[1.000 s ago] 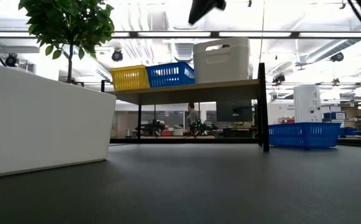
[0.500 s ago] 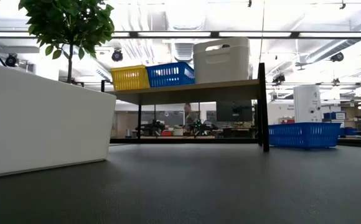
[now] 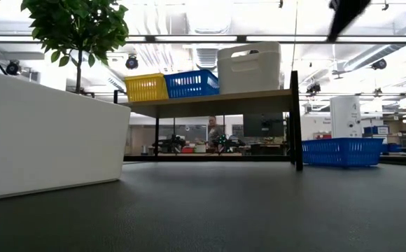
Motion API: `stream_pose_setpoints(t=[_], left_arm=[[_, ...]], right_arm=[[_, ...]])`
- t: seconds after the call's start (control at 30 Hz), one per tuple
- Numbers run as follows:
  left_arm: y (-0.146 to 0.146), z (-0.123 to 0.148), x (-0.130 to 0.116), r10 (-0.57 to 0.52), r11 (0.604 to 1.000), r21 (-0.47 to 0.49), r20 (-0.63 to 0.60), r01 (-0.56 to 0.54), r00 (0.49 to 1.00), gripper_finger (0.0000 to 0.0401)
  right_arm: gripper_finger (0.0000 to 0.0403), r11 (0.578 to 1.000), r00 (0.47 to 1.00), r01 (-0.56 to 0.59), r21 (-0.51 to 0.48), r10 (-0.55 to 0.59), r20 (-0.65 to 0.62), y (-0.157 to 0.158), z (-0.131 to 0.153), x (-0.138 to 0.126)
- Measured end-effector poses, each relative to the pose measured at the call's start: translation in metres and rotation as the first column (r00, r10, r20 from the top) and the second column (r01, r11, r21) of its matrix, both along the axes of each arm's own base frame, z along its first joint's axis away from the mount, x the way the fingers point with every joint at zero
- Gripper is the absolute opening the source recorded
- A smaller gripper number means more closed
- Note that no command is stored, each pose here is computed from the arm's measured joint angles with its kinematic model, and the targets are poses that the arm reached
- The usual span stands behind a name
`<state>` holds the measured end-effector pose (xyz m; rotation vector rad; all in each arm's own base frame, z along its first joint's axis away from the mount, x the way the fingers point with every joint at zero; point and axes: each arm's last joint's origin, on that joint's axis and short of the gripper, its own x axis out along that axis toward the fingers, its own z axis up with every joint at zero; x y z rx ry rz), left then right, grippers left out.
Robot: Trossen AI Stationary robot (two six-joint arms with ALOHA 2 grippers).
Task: Stack baskets on shelf by color
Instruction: Stack the top blue bin on top of the other blue bin on the shelf
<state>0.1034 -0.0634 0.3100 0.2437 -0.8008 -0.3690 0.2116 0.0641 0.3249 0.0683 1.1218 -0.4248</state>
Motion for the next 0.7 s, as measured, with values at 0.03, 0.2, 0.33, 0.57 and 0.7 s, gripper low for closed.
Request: stream_pose_setpoints(t=[0.03, 0.2, 0.33, 0.57, 0.7], left_arm=[[0.000, 0.000, 0.000, 0.000, 1.000, 0.000, 0.000, 0.000, 1.000, 0.0121], [0.000, 0.000, 0.000, 0.000, 1.000, 0.000, 0.000, 0.000, 1.000, 0.0121], [0.000, 0.000, 0.000, 0.000, 1.000, 0.000, 0.001, 0.000, 1.000, 0.0121], [0.000, 0.000, 0.000, 0.000, 1.000, 0.000, 0.001, 0.000, 1.000, 0.0121], [0.000, 0.000, 0.000, 0.004, 1.000, 0.003, 0.003, -0.004, 1.000, 0.0121]], right_arm=[[0.0009, 1.000, 1.000, 0.000, 0.001, 0.000, -0.002, -0.001, -0.008, -0.004], [0.0009, 1.000, 1.000, 0.022, 0.001, -0.022, 0.020, -0.013, -0.045, -0.025], [0.0009, 0.997, 0.997, 0.072, 0.002, -0.072, 0.029, -0.027, -0.070, -0.035], [0.0028, 0.999, 0.998, -0.020, -0.041, 0.017, -0.067, -0.042, -0.094, -0.047], [0.0073, 0.998, 0.994, -0.024, -0.059, 0.018, -0.109, -0.049, -0.098, -0.045]])
